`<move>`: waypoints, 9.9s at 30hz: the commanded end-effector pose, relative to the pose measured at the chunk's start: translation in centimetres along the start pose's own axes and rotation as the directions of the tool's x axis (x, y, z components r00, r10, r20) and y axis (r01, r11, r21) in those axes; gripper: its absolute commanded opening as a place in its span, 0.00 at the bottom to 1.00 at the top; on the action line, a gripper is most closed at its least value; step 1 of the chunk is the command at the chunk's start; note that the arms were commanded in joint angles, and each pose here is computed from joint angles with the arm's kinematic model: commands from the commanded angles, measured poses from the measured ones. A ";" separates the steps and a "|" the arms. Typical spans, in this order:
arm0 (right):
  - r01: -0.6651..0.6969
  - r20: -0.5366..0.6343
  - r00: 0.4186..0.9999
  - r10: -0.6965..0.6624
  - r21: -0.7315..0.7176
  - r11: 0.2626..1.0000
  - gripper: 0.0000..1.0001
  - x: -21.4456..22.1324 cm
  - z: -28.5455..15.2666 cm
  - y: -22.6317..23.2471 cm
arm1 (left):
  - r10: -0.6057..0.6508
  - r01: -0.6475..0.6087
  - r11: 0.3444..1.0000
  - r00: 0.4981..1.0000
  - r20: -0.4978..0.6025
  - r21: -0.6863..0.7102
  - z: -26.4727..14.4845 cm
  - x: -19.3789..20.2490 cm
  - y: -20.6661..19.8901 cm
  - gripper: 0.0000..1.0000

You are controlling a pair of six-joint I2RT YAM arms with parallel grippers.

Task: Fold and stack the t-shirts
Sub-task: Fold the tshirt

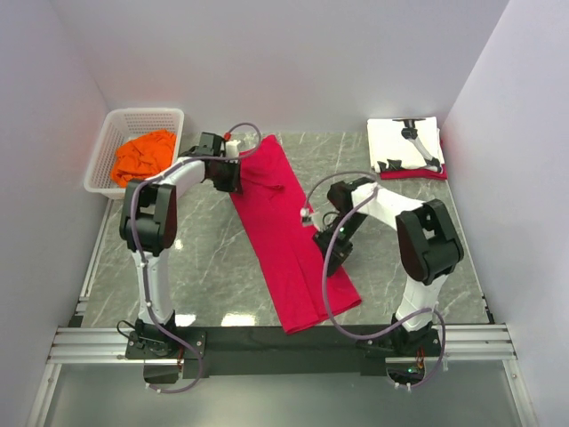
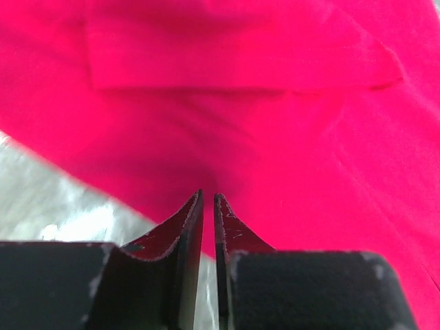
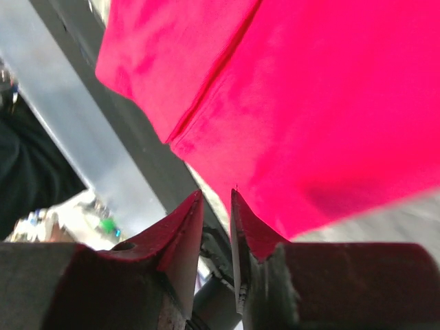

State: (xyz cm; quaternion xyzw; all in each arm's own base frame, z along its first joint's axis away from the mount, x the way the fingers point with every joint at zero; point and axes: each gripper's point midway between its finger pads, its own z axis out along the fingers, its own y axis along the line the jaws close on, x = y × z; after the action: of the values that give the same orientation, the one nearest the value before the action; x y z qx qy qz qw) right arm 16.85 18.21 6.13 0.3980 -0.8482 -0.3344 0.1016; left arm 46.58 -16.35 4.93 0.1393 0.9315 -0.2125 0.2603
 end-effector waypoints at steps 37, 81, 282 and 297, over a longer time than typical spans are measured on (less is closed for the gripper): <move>-0.046 -0.041 0.998 0.050 0.102 0.994 0.24 -3.2 5.3 -2.7 | 0.146 -0.153 0.988 0.969 0.202 0.018 -3.0 -10.0 -0.7 0.37; -0.057 0.293 0.956 -0.034 0.299 0.953 0.37 -8.5 -8.3 -5.9 | 0.028 -0.104 0.965 0.953 0.302 0.239 -0.6 -11.9 -6.0 0.51; 0.644 -0.227 0.575 -0.786 0.718 0.264 0.00 -16.7 -8.1 -5.4 | 0.870 -0.984 0.068 -0.022 0.493 -0.163 -10.0 3.9 -9.5 0.01; 0.630 -0.237 0.593 -0.770 0.732 0.259 0.00 -21.7 -10.5 -10.9 | 0.877 -0.981 0.055 -0.041 0.479 -0.184 -4.3 -0.9 -5.5 0.01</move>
State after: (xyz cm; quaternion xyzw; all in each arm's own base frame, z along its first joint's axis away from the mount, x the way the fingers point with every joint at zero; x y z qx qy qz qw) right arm 40.70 23.91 7.73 0.7014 -0.6521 0.0034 -0.2877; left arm 41.35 -18.62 8.30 0.6991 0.4963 -0.1176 0.5011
